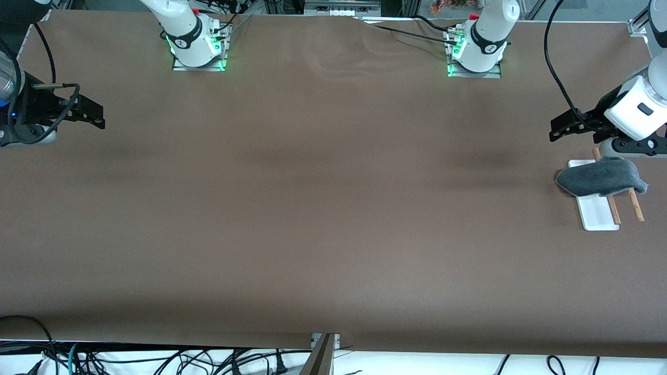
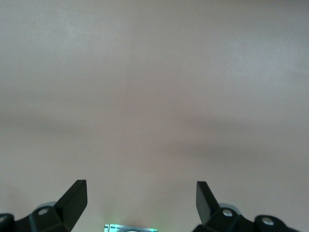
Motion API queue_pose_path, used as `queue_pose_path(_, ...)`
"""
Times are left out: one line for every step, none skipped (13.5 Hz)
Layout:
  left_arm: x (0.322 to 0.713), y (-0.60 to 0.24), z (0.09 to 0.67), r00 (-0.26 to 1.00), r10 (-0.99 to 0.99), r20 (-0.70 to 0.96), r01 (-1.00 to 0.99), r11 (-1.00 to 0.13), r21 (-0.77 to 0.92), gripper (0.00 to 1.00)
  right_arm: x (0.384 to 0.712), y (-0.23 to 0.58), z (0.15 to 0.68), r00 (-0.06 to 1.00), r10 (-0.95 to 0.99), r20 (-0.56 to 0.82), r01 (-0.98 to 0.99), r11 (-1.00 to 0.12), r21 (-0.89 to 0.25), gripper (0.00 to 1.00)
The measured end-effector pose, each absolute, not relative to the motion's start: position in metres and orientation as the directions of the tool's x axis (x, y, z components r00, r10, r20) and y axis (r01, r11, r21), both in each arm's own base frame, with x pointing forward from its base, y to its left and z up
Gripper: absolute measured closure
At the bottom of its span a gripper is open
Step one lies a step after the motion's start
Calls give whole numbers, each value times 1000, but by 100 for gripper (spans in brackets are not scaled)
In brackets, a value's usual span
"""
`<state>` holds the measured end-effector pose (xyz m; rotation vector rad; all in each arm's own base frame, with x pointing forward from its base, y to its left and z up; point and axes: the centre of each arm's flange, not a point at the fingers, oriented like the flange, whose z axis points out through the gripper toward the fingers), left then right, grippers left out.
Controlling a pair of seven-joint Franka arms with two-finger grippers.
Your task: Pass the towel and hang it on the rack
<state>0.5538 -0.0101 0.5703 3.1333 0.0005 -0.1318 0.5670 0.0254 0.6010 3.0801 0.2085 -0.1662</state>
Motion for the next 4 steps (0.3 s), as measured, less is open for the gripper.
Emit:
queue_pose_path(553,-10,569,996,0,-85,1,-1000,5,0,567,25,601,985,132,-110,137,-990,42,0)
queue_pose_path(553,-10,567,996,0,-87,0,-1000,5,0,567,25,601,985,132,-110,137,-990,42,0)
queue_pose_path(553,-10,566,996,0,-88,0,-1000,5,0,567,25,601,985,132,-110,137,-990,42,0)
queue_pose_path(553,-10,566,996,0,-88,0,-1000,5,0,567,25,601,985,132,-110,137,-990,42,0)
